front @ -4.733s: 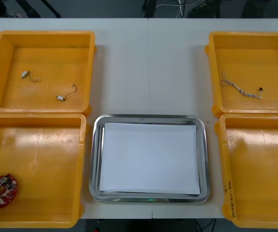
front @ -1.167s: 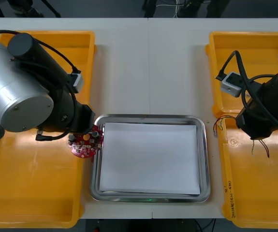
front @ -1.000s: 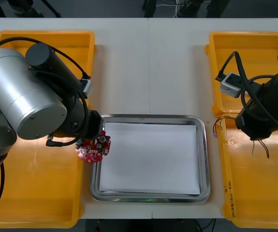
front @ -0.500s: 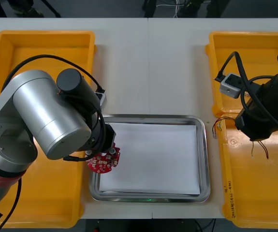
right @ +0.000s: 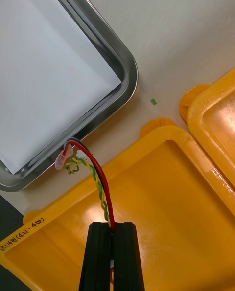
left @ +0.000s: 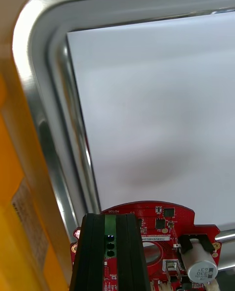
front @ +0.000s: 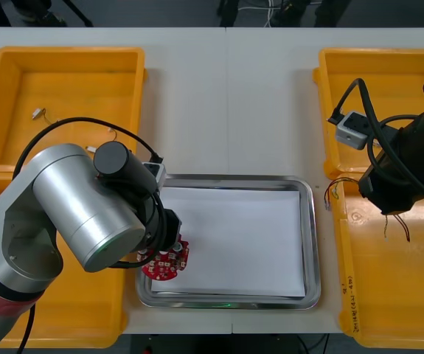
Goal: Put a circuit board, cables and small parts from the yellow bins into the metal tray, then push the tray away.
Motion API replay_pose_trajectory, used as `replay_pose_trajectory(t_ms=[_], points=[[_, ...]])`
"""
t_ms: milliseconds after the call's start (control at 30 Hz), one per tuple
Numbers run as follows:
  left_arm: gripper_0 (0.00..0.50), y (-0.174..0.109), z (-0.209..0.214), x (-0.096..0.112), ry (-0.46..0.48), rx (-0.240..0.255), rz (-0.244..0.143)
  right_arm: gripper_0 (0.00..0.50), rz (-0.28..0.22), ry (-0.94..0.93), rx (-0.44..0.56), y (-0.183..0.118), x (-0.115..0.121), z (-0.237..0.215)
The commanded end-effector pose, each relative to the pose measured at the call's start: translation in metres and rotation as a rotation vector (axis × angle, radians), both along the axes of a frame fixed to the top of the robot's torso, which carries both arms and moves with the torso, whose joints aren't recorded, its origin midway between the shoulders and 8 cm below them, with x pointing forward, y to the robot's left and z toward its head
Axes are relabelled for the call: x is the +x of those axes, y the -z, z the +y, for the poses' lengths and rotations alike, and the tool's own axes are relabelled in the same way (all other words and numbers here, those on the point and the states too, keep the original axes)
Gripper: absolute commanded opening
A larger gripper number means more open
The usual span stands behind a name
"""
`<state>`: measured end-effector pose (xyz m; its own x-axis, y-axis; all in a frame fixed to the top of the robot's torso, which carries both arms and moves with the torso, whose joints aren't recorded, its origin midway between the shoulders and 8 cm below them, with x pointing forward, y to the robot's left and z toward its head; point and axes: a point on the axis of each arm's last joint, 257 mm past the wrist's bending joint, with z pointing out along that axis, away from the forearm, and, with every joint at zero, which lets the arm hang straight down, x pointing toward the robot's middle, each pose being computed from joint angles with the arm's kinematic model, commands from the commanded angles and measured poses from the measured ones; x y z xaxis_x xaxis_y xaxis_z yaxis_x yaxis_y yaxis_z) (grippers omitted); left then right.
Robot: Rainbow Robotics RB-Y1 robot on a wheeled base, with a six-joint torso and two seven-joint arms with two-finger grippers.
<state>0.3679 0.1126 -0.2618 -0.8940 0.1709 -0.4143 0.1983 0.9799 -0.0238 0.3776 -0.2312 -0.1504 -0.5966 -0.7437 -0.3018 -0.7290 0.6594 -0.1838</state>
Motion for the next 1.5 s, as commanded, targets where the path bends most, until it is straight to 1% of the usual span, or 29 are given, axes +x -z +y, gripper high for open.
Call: replay_pose_trajectory(t_ms=[33, 100, 500, 700, 867, 967, 1233, 1500], points=[[0.0, 0.006, -0.024, -0.009, 0.015, -0.059, -0.004, 0.0, -0.038, -0.01, 0.0, -0.012, 0.003, 0.01], [0.0, 0.01, -0.026, -0.008, 0.016, -0.06, -0.01, 0.0, -0.041, -0.007, 0.0, -0.012, 0.004, 0.01], [0.0, 0.033, -0.02, -0.011, 0.007, -0.023, 0.018, 0.0, -0.04, -0.008, -0.001, -0.012, 0.004, 0.01], [0.0, 0.04, -0.022, -0.01, 0.006, -0.028, 0.021, 0.0, -0.036, -0.011, 0.002, -0.011, 0.003, 0.011], [0.0, 0.048, -0.022, -0.01, 0.004, -0.02, 0.031, 0.0, -0.031, -0.011, 0.005, -0.011, 0.002, 0.011], [0.0, 0.051, -0.023, -0.013, 0.005, -0.023, 0.036, 0.0, -0.034, -0.011, 0.004, -0.011, 0.002, 0.011], [0.001, 0.053, -0.024, -0.015, 0.007, -0.022, 0.039, 0.0, -0.033, -0.012, 0.005, -0.011, 0.002, 0.011], [0.006, 0.054, -0.027, -0.015, 0.006, -0.04, 0.033, 0.0, -0.029, -0.013, 0.006, -0.01, 0.001, 0.012]])
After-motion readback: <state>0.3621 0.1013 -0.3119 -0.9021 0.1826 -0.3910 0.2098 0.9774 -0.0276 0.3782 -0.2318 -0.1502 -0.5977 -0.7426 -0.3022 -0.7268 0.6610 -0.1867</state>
